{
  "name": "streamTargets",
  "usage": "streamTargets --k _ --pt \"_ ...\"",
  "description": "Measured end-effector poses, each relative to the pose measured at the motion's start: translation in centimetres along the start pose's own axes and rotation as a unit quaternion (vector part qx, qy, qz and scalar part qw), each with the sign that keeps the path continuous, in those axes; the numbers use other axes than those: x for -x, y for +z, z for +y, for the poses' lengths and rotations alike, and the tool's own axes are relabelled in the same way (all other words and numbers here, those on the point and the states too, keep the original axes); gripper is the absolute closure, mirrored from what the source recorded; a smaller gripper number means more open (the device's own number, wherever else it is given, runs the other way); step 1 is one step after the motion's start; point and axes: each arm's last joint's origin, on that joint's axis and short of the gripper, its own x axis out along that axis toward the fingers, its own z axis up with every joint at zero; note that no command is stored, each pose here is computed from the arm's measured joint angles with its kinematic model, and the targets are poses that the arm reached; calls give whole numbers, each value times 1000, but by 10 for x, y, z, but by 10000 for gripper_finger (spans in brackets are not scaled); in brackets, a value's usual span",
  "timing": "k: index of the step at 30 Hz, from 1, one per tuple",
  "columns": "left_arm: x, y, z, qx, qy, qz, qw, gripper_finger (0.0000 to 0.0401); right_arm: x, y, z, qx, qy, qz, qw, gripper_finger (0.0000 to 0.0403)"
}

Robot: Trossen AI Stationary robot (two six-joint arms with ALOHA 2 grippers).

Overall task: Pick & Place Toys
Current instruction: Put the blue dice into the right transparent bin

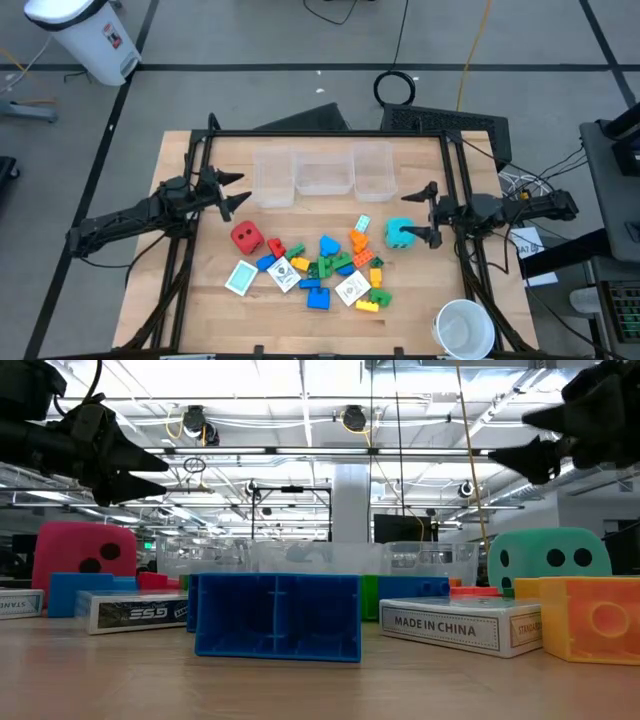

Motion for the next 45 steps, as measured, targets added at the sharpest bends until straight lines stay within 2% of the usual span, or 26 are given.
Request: streamTargets --k 4,10,15,20,24,28,33,35,37,41,43,45 --pt "0 0 0 0 0 0 1000 45 0 4 0 -13 2 -20 1000 11" --pt "0 0 0 0 0 0 1000 45 0 5 0 -113 4 -22 993 11" --pt "0 0 0 0 0 0 1000 45 0 8 0 -162 8 -37 986 11" --pt "0 0 0 0 0 0 1000 45 1 15 0 -154 9 -70 986 11" --pt "0 0 0 0 0 0 1000 45 2 20 -3 -141 -42 -100 984 11" --pt "0 0 0 0 0 0 1000 45 1 19 -4 -144 -70 -97 982 11" --pt "0 0 0 0 0 0 1000 45 -5 15 -3 -141 -76 -78 984 11" --pt "0 0 0 0 0 0 1000 45 -8 19 0 -114 -43 -88 989 11" --pt "0 0 0 0 0 0 1000 45 -10 26 4 -96 19 -116 988 11" --pt "0 0 0 0 0 0 1000 45 -14 38 14 -69 131 -163 975 11" --pt "0 0 0 0 0 0 1000 45 -21 45 19 -55 145 -153 976 11" --pt "0 0 0 0 0 0 1000 45 -33 56 27 -33 138 -115 983 11"
